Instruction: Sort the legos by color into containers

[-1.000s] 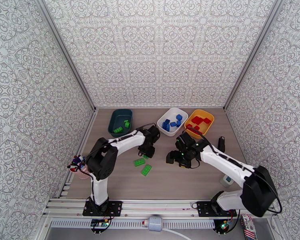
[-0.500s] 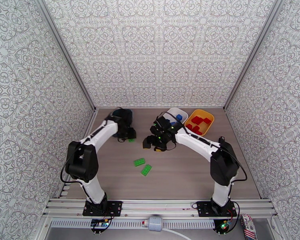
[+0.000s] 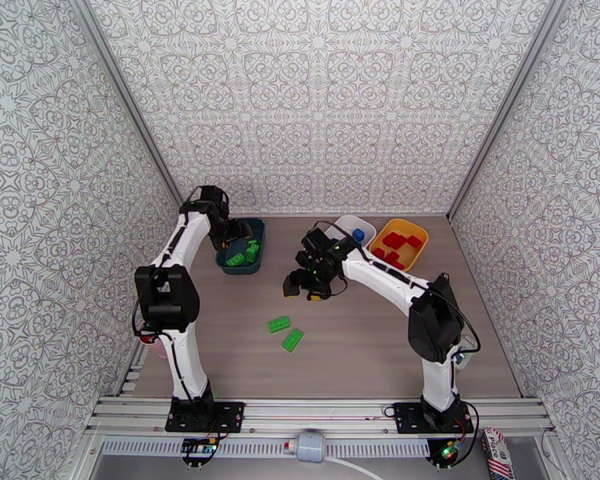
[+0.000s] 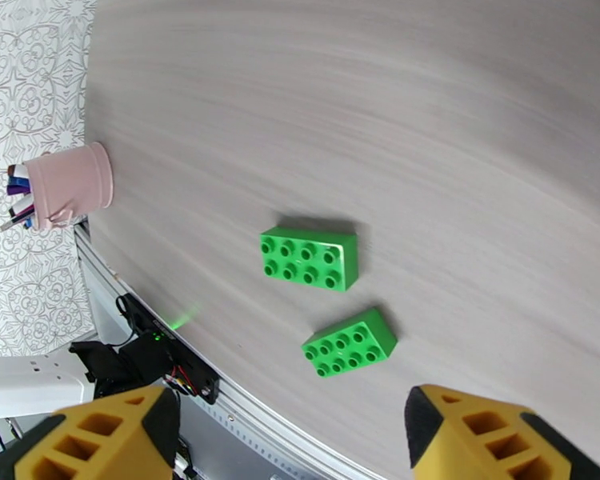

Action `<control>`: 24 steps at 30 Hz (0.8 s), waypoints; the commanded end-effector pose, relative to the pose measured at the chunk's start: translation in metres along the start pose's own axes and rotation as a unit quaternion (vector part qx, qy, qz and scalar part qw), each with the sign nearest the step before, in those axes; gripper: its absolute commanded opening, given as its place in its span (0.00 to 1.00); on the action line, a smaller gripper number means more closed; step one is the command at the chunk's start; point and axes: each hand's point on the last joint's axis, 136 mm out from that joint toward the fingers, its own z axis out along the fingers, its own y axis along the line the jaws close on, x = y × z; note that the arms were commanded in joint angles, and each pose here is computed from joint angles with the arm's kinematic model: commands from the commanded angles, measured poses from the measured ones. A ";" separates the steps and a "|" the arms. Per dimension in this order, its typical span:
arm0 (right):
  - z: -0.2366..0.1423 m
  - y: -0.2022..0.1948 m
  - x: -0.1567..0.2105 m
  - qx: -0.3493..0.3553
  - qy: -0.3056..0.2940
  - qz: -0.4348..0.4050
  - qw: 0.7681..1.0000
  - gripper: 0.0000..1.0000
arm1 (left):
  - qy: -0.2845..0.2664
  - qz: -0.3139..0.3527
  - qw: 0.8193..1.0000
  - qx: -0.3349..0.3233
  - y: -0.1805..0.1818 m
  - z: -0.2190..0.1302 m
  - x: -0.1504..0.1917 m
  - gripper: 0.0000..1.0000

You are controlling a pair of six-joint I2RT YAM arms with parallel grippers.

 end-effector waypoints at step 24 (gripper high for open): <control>-0.018 -0.073 0.079 0.052 -0.020 0.046 0.997 0.82 | 0.161 0.321 0.931 -0.060 -0.035 0.002 0.275 0.81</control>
